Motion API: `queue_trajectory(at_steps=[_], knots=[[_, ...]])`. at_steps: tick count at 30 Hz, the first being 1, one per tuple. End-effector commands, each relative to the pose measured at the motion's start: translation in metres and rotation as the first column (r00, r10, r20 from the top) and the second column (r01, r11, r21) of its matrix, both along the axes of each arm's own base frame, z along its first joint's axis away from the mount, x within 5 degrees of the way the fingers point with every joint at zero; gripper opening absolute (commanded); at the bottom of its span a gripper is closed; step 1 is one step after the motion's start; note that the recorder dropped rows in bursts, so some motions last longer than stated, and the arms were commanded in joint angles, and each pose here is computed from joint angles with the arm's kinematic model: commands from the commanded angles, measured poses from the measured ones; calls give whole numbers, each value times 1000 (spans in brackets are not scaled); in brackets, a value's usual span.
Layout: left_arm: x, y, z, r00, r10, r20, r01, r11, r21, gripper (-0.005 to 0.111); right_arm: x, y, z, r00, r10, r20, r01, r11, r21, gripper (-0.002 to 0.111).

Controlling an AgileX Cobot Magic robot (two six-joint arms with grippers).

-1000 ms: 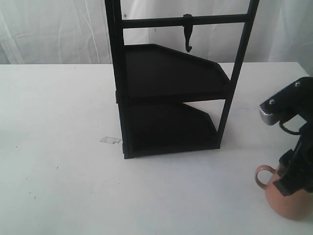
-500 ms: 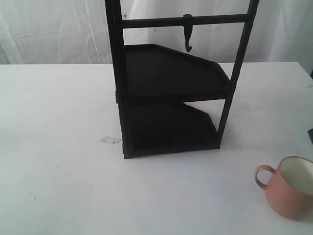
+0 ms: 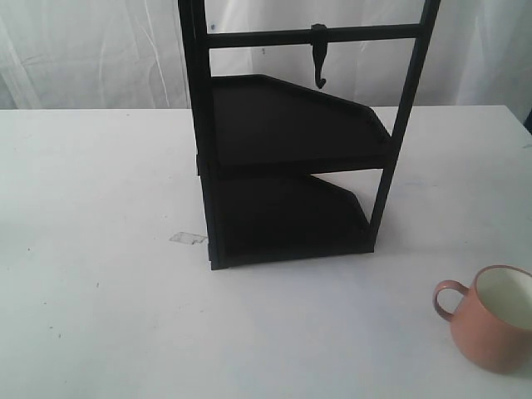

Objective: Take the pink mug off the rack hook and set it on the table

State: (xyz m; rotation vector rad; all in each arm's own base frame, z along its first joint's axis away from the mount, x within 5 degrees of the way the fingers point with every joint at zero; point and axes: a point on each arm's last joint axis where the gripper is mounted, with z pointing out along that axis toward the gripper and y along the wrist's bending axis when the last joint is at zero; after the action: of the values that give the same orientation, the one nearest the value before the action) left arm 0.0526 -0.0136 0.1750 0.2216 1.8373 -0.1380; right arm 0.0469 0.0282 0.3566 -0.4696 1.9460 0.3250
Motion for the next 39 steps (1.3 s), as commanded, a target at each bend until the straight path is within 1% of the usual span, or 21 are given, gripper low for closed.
queue_trajectory(at_steps=[1,13,17,21,39], knots=[[0,0,-1,1000,5,0,-5,1000,-8,0,-4,3,1,997,24,67,-30,994,102,0],[0,0,-1,1000,5,0,-5,1000,-8,0,14,8,-33,997,-12,81,2,992,123,0],[0,0,-1,1000,5,0,-5,1000,-8,0,14,8,-38,999,-22,48,14,989,148,0],[0,0,-1,1000,5,0,-5,1000,-8,0,14,8,-38,999,-33,28,28,984,177,0],[0,0,-1,1000,5,0,-5,1000,-8,0,14,8,-38,999,-34,29,28,984,178,0]])
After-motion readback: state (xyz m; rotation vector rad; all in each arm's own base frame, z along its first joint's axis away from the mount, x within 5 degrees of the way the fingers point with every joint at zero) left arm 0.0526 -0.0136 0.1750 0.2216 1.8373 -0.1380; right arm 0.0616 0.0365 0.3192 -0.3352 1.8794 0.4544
